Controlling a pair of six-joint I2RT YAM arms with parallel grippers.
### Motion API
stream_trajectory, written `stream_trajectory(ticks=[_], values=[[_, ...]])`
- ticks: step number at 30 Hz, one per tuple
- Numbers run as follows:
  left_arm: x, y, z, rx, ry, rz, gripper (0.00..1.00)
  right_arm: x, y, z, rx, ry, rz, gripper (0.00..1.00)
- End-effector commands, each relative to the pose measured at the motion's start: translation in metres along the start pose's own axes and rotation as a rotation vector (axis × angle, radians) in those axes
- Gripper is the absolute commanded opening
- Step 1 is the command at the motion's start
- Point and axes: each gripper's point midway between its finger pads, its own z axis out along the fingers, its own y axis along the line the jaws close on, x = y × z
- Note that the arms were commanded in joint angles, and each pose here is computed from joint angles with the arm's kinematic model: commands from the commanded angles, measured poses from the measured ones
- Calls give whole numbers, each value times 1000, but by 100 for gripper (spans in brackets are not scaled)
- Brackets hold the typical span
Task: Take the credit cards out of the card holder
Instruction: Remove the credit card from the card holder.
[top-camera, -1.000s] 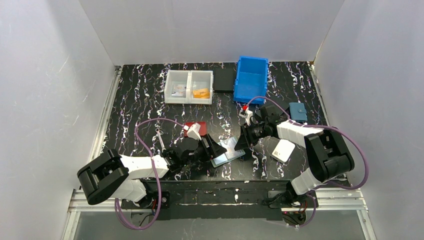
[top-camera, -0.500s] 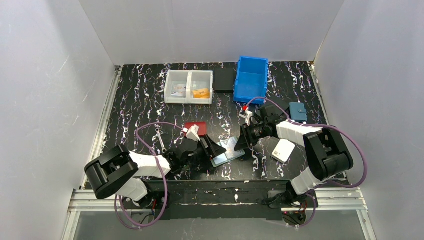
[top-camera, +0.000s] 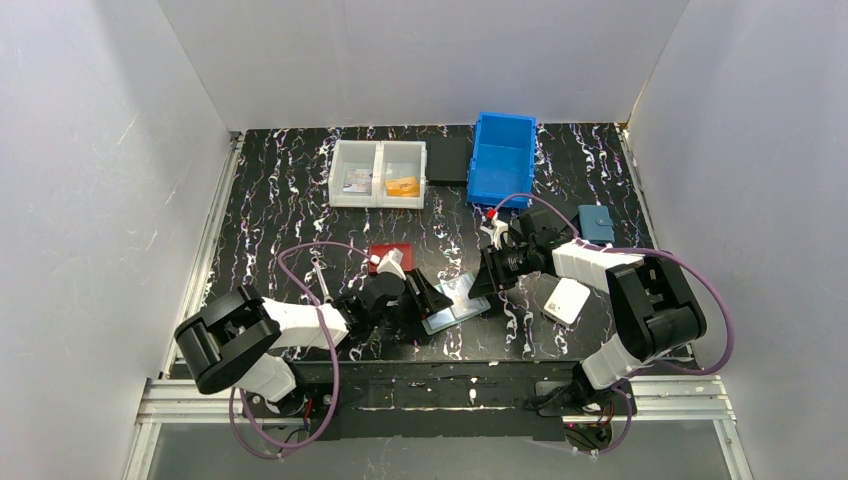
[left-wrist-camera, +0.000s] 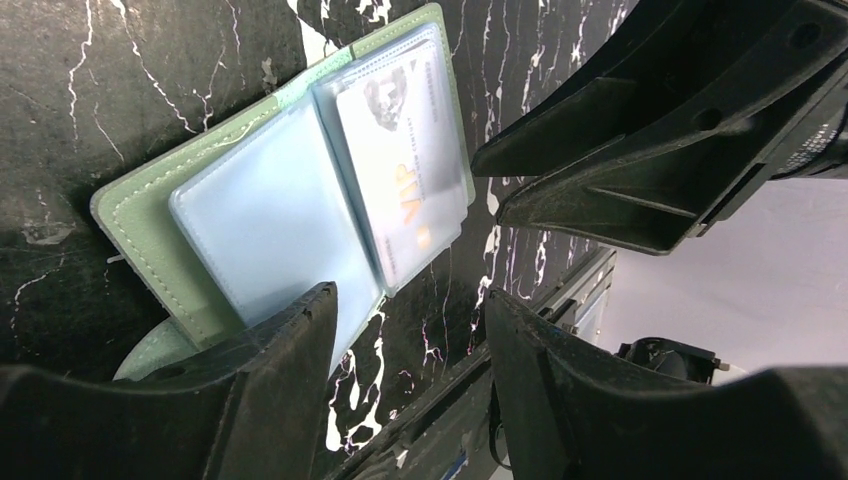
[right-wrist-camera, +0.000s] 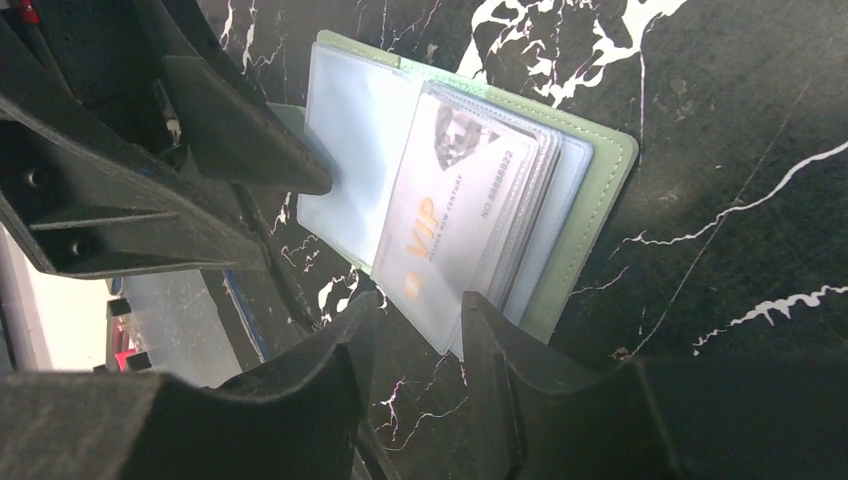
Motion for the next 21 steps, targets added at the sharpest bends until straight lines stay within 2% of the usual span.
stream_trajectory(ticks=[1, 5, 13, 21], values=[[-6, -3, 8, -43, -7, 5, 54, -9, -2, 3, 2, -19, 1, 44], [-4, -8, 16, -42, 15, 7, 53, -10, -4, 3, 19, -23, 4, 43], [-2, 5, 23, -92, 13, 1, 50, -19, -5, 0, 41, -46, -22, 39], [-1, 1, 26, -85, 30, 16, 50, -38, 6, 0, -11, -49, -23, 36]])
